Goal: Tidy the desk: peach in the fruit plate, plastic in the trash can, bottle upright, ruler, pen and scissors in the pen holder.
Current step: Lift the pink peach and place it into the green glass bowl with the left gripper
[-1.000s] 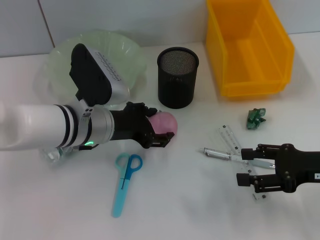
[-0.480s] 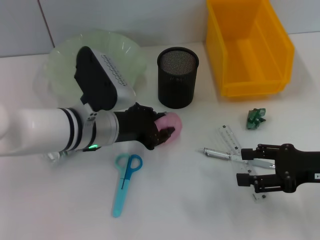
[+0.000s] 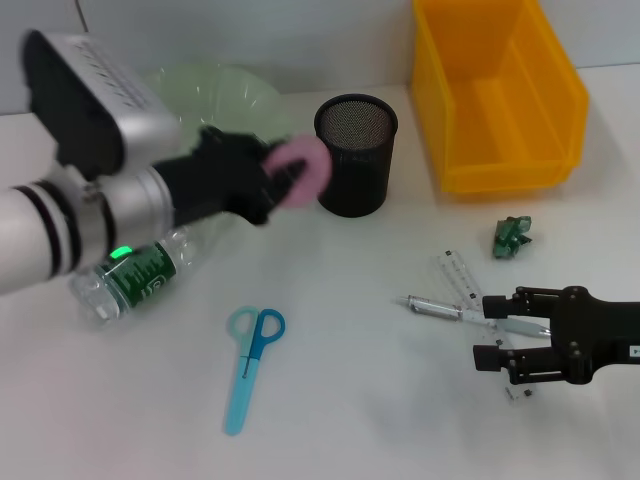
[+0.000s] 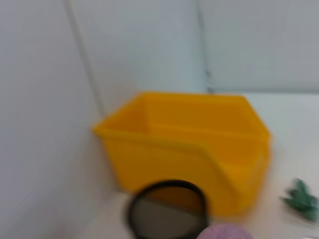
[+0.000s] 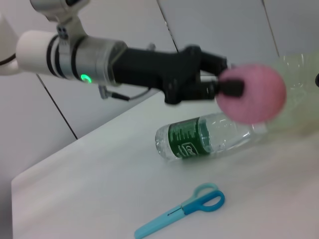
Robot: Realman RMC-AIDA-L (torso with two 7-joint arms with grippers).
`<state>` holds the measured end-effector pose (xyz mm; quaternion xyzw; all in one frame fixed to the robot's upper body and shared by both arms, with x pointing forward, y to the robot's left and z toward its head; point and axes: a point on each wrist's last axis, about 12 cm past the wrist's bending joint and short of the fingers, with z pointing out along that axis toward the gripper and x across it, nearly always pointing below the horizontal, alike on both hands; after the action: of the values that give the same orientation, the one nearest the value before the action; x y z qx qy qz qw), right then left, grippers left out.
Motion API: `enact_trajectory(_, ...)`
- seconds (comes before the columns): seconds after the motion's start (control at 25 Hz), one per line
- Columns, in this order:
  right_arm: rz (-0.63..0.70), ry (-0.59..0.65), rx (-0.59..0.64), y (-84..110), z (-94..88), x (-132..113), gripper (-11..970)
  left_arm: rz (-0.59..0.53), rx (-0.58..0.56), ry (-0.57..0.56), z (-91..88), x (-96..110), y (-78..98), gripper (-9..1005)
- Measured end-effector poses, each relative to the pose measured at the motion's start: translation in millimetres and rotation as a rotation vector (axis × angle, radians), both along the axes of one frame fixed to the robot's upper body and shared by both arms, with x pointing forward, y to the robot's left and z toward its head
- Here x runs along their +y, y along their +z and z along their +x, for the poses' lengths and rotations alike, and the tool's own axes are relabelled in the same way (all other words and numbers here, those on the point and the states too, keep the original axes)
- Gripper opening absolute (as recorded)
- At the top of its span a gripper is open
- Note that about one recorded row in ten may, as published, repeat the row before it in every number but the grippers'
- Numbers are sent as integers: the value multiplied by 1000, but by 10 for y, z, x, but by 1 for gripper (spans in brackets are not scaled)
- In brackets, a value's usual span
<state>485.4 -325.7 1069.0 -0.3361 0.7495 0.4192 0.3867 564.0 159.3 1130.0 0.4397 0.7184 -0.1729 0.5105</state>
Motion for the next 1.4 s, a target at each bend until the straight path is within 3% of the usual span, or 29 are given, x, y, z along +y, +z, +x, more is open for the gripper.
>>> enact_trajectory(0.16, 2, 0, 0, -1, 0, 4, 797, -20, -76, 150, 163, 196, 83, 256)
enact_trajectory(0.36, 4, 0, -1, -4, -1, 15, 795, -46, -144, 303, 375, 276, 120, 195)
enact_trajectory(0.6, 8, 1, -1, -2, -2, 21, 794, -61, -100, 447, 660, 287, -62, 171)
enact_trajectory(0.8, 8, 1, -2, -7, -3, 22, 793, -54, -31, 488, 789, 256, -211, 149)
enact_trajectory(1.2, 6, 5, -7, 4, 17, 32, 790, -39, -5, 493, 794, 259, -286, 147)
enact_trajectory(1.4, 5, 7, -8, 6, 21, 35, 789, -48, 2, 499, 791, 264, -290, 313)
